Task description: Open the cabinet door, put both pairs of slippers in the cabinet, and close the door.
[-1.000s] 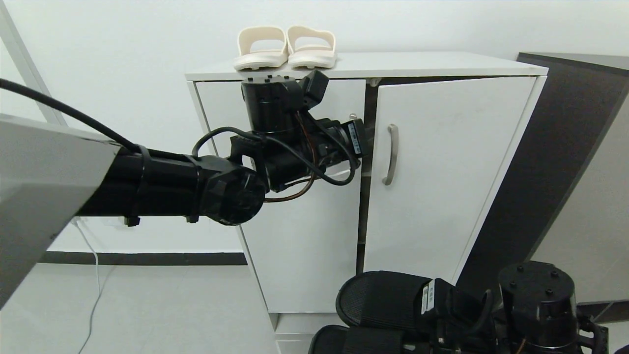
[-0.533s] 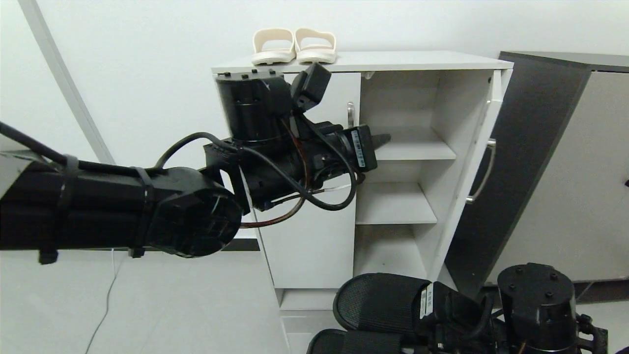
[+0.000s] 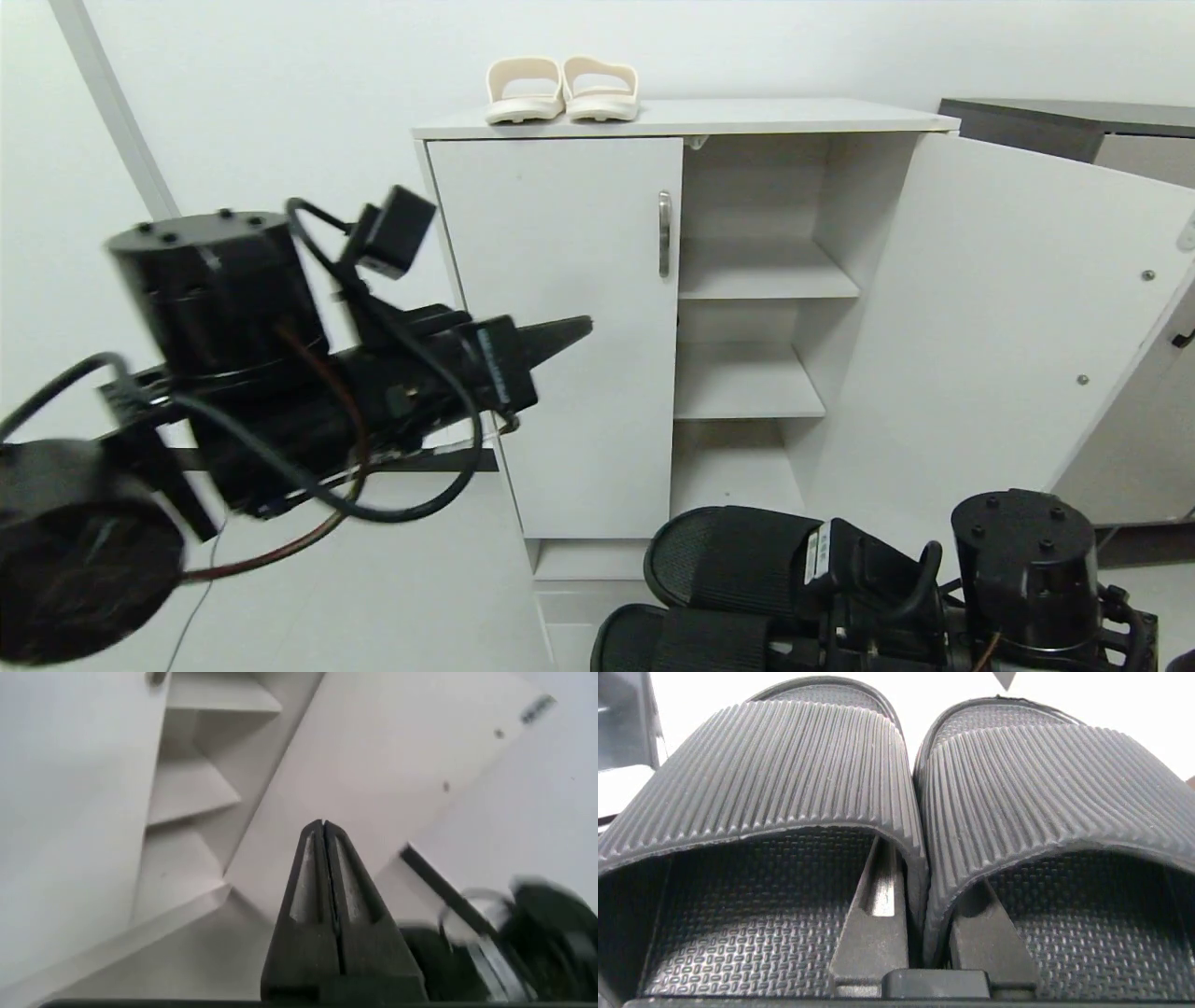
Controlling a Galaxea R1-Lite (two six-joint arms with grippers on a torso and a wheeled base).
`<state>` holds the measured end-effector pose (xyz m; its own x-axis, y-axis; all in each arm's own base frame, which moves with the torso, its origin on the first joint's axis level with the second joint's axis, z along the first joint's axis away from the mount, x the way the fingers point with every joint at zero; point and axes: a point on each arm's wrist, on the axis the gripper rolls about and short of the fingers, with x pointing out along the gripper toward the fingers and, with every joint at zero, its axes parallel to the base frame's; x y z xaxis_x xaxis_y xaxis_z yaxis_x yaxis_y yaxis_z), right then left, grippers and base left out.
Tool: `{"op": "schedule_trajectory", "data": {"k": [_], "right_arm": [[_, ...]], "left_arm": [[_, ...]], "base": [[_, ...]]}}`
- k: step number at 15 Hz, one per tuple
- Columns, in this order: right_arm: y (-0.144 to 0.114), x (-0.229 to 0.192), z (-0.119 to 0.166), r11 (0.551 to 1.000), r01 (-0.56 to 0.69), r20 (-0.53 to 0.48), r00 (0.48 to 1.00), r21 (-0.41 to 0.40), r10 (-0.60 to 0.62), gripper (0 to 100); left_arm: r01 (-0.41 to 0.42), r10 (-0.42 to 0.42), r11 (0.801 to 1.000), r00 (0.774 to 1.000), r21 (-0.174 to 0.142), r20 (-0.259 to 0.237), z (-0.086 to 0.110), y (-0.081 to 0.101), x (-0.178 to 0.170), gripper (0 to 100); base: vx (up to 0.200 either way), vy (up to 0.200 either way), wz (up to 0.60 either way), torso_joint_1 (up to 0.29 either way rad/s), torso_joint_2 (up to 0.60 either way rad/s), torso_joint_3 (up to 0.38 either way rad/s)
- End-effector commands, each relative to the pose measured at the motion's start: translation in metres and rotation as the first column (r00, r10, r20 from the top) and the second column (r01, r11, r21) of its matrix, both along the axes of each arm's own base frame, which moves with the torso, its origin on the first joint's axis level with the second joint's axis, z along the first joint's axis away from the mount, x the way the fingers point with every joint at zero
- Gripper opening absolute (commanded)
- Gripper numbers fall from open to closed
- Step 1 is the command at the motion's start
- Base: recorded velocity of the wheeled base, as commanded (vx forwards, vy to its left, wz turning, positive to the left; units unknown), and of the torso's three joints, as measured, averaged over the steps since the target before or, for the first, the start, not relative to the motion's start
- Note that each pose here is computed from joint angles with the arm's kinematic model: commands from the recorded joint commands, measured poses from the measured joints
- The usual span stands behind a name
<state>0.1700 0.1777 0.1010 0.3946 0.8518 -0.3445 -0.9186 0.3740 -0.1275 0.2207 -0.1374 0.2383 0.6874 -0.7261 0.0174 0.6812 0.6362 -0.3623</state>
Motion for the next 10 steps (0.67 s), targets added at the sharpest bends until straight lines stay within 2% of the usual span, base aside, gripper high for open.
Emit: {"op": "schedule_trajectory", "data": {"k": [1, 3, 4, 6, 7, 8, 9, 10], "right_arm": [[0.001, 0.001, 0.000, 1.000, 0.000, 0.002, 1.000, 0.002, 0.000, 0], [0.000, 0.002, 0.001, 1.000, 0.005, 0.004, 1.000, 0.006, -0.005, 0], [0.000, 0.003, 0.001, 1.000, 0.007, 0.004, 1.000, 0.007, -0.007, 0], [0.000, 0.004, 0.002, 1.000, 0.011, 0.007, 1.000, 0.010, -0.011, 0], [0.000, 0.004, 0.003, 1.000, 0.011, 0.009, 1.000, 0.013, -0.011, 0], [0.000, 0.003, 0.004, 1.000, 0.010, 0.010, 1.000, 0.014, -0.011, 0], [0.000, 0.003, 0.004, 1.000, 0.010, 0.011, 1.000, 0.015, -0.011, 0], [0.000, 0.004, 0.004, 1.000, 0.010, 0.011, 1.000, 0.015, -0.011, 0]], "left_arm": [[-0.092, 0.094, 0.995, 0.994, -0.030, 0.052, -0.003, 0.067, -0.089, 0], [-0.143, 0.144, 0.989, 0.990, 0.047, -0.004, -0.022, 0.094, -0.143, 0], [-0.192, 0.194, 0.977, 0.981, 0.098, -0.016, -0.034, 0.107, -0.167, 0], [-0.294, 0.297, 0.937, 0.955, 0.190, 0.016, -0.049, 0.124, -0.195, 0], [-0.429, 0.428, 0.874, 0.902, 0.226, 0.056, -0.062, 0.133, -0.207, 0], [-0.483, 0.479, 0.840, 0.874, 0.247, 0.078, -0.071, 0.135, -0.212, 0], [-0.564, 0.550, 0.788, 0.825, 0.247, 0.127, -0.085, 0.139, -0.223, 0], [-0.641, 0.624, 0.729, 0.767, 0.242, 0.152, -0.100, 0.141, -0.231, 0]], "base": [[0.000, 0.000, 0.00, 0.000, 0.00, 0.000], [0.000, 0.000, 0.00, 0.000, 0.00, 0.000], [0.000, 0.000, 0.00, 0.000, 0.00, 0.000], [0.000, 0.000, 0.00, 0.000, 0.00, 0.000], [0.000, 0.000, 0.00, 0.000, 0.00, 0.000], [0.000, 0.000, 0.00, 0.000, 0.00, 0.000], [0.000, 0.000, 0.00, 0.000, 0.00, 0.000], [0.000, 0.000, 0.00, 0.000, 0.00, 0.000]]}}
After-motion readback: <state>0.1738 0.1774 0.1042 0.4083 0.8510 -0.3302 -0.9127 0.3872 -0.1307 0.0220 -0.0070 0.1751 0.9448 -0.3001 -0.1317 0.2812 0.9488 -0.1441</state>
